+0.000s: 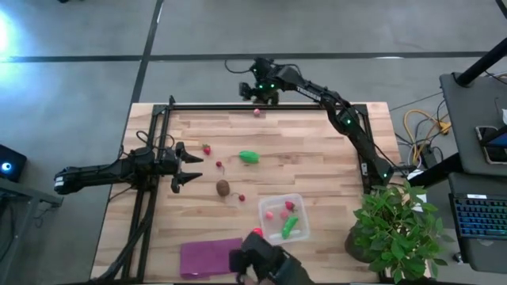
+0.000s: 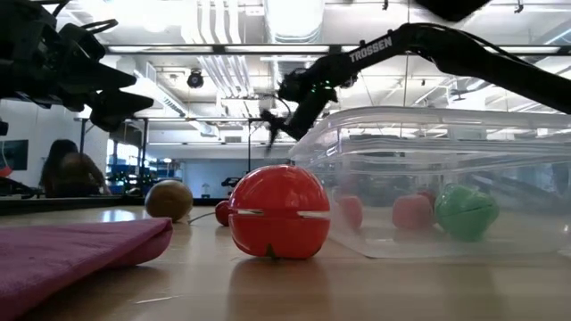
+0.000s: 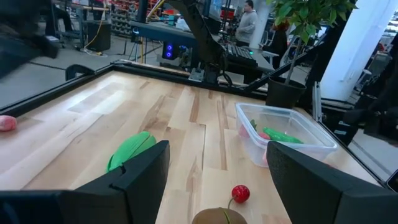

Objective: Pick and placing Produce into tupperware
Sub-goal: Put the red tomato into the transparent container

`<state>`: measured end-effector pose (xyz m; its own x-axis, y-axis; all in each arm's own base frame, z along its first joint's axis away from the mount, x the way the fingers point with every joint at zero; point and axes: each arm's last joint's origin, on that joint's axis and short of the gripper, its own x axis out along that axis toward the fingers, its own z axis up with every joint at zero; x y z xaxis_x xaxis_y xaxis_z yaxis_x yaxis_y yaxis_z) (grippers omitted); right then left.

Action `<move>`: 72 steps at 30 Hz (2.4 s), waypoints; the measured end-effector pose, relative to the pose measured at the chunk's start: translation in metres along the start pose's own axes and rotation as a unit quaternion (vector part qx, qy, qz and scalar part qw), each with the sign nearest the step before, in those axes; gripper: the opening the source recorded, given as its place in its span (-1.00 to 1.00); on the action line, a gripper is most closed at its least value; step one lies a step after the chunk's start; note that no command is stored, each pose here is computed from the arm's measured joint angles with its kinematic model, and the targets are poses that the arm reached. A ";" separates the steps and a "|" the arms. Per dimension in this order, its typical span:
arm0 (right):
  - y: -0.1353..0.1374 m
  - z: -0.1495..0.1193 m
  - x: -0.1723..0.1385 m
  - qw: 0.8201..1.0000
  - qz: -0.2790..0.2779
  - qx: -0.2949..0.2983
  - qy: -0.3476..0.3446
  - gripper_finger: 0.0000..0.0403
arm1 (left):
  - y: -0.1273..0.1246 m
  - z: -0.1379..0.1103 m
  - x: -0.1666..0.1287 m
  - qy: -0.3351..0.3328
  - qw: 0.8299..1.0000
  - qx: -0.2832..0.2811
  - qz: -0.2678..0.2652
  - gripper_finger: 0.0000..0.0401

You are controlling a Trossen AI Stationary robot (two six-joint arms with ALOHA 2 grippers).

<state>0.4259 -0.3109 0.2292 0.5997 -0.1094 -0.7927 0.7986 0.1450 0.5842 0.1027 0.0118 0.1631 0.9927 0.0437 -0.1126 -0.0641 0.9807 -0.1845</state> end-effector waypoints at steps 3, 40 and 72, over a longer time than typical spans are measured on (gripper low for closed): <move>0.004 0.004 0.004 0.998 -0.004 0.020 -0.053 0.09 | 0.000 0.000 0.000 0.000 1.000 0.000 0.000 0.27; 0.082 -0.072 -0.168 0.931 0.028 -0.338 -0.133 0.09 | -0.006 0.047 -0.013 -0.254 0.941 -0.216 -0.057 0.27; 0.096 -0.183 -0.215 0.884 -0.025 -0.466 -0.016 0.09 | -0.002 0.060 -0.022 -0.366 0.886 -0.284 0.009 0.27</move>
<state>0.3646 -0.0930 0.4237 0.5777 -0.1632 -0.7998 0.4441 0.8849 0.1402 0.0875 0.0202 0.2240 0.7787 0.3739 0.5039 0.0839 0.7338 -0.6741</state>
